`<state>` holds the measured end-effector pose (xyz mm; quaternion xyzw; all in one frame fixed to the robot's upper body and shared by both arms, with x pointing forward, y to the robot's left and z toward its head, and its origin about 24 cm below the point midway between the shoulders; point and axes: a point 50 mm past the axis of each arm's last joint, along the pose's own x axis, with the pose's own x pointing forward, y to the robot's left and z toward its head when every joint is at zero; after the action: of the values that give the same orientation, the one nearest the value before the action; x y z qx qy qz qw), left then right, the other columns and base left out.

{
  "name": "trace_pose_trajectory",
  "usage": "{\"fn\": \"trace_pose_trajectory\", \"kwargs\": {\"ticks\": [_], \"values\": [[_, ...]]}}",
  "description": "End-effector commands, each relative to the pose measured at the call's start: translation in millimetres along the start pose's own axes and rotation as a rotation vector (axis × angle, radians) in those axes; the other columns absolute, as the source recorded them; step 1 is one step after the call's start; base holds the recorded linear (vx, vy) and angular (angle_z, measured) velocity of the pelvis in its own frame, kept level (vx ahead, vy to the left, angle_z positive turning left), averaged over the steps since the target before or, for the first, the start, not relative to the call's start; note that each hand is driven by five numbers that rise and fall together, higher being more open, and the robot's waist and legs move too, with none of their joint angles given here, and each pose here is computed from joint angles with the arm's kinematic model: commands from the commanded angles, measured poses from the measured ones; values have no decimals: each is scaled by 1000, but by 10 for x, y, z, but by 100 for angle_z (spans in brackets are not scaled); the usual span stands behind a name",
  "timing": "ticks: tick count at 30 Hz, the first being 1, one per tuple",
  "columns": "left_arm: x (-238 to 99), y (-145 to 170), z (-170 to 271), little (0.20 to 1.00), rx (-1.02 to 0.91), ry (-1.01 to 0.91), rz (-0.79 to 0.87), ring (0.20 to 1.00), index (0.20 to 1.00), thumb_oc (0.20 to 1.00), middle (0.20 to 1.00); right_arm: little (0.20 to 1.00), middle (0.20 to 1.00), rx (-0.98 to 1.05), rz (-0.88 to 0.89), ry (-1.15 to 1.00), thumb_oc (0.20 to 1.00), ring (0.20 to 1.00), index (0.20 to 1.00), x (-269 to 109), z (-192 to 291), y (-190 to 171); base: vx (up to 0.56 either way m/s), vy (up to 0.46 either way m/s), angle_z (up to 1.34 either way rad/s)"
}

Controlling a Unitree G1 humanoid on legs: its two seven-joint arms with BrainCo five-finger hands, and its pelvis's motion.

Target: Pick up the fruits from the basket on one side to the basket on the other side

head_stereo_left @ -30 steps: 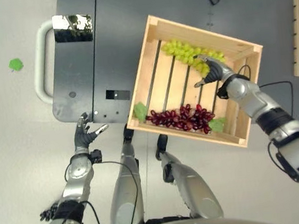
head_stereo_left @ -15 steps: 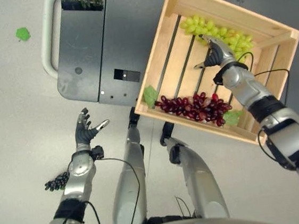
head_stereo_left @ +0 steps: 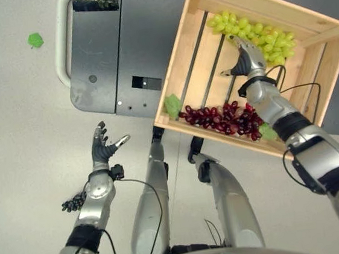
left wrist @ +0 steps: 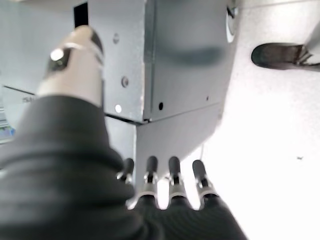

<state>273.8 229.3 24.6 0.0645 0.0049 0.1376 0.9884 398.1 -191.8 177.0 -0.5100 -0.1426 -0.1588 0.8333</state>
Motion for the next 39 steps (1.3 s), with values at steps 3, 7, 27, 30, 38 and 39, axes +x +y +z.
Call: {"fn": "trace_pose_trajectory", "kwargs": {"ticks": [3,7,27,30,38,39], "values": [[-32,-157,130,1000,-32,-86,-15,1000,1000,1000,1000,1000,1000,-35,-103,76,1000,1000,1000,-50,-276,-141,-2,5,1],[-33,-176,99,1000,-16,-76,-8,1000,1000,1000,1000,1000,1000,53,-147,91,1000,1000,1000,-149,-287,-96,-2,9,2],[-155,-114,-92,1000,32,-19,38,1000,1000,1000,1000,1000,1000,189,-101,139,1000,1000,1000,-1151,-675,229,3,-3,1],[-150,-120,-96,1000,32,-17,42,1000,1000,1000,1000,1000,1000,180,-101,135,1000,1000,1000,-1167,-681,224,0,0,0],[-156,-133,-84,1000,28,-24,31,1000,1000,1000,1000,1000,1000,185,-131,139,1000,1000,1000,-1036,-629,214,0,0,0],[-156,-135,-87,1000,24,-22,31,1000,1000,1000,1000,1000,1000,184,-134,134,1000,1000,1000,-1011,-614,210,0,0,0]]}}
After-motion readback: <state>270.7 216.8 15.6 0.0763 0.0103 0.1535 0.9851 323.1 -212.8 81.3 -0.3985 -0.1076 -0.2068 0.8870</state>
